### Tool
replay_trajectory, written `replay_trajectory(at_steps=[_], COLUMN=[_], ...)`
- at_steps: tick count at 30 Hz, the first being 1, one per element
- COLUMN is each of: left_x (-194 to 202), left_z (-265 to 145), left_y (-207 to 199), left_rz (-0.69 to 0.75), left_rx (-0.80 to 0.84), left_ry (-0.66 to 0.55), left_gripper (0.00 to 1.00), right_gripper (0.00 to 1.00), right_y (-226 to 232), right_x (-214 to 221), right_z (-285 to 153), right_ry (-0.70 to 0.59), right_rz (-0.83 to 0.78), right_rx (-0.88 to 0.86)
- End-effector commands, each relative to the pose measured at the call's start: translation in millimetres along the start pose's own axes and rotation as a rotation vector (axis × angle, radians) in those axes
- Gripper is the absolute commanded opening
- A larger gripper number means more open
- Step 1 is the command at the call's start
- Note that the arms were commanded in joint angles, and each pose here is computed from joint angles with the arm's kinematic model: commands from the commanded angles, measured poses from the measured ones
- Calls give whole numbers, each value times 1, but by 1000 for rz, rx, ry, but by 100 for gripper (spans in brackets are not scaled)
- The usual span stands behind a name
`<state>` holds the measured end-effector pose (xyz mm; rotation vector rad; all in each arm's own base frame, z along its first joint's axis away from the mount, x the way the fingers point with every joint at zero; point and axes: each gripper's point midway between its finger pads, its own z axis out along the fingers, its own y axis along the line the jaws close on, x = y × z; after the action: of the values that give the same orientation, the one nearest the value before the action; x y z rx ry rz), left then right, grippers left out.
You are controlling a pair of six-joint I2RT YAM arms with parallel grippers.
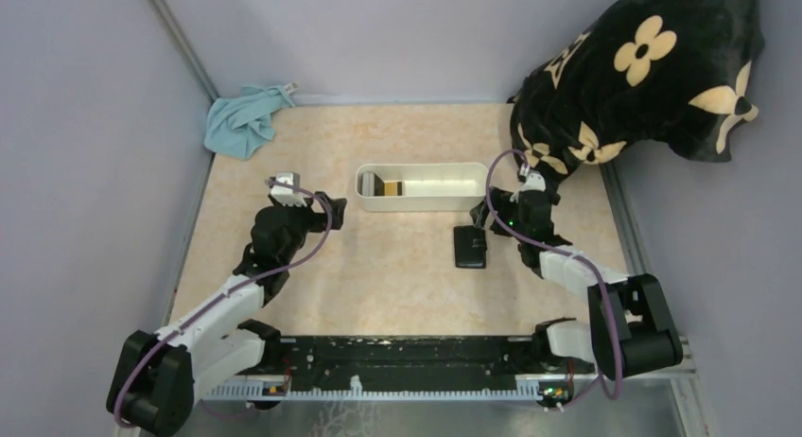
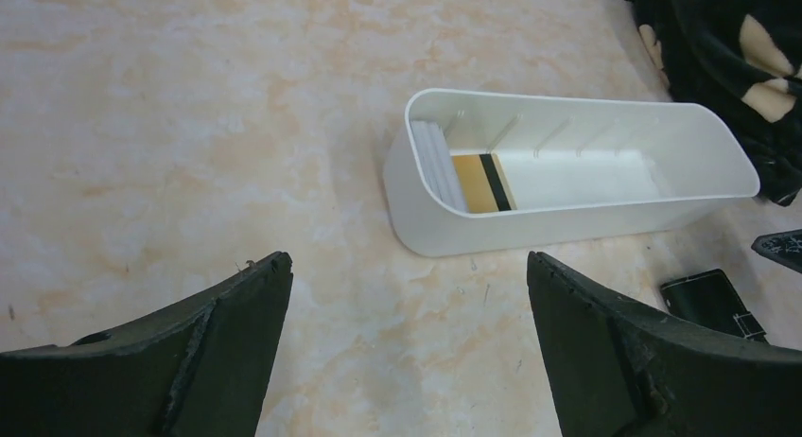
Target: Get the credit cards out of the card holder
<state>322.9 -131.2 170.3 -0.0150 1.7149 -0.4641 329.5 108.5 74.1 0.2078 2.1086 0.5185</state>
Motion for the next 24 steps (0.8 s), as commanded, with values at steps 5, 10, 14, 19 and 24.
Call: replay_trajectory(at_steps=[5,10,14,19,24], left_x=[34,54,60,66,73], left_z=[-9,-6,-4,5,9], left_y=[35,50,58,57,37], left_rz=[11,18,-14,-11,-49], left_rx=[-171,-237,-294,-277,-156], left_ry=[77,108,130,116,112], left_gripper=[99,99,99,99,99], right_gripper=[79,78,83,99,83], right_y=[5,2,-4,1,10], right_x=[-19,-21,-23,-26,-1], right_z=[-5,-16,-33,-48,-45], right_ry=[-5,-7,-27,-44,28], right_rz=[-43,-48,-70,-85,-62], right_rx=[58,88,125,129,126])
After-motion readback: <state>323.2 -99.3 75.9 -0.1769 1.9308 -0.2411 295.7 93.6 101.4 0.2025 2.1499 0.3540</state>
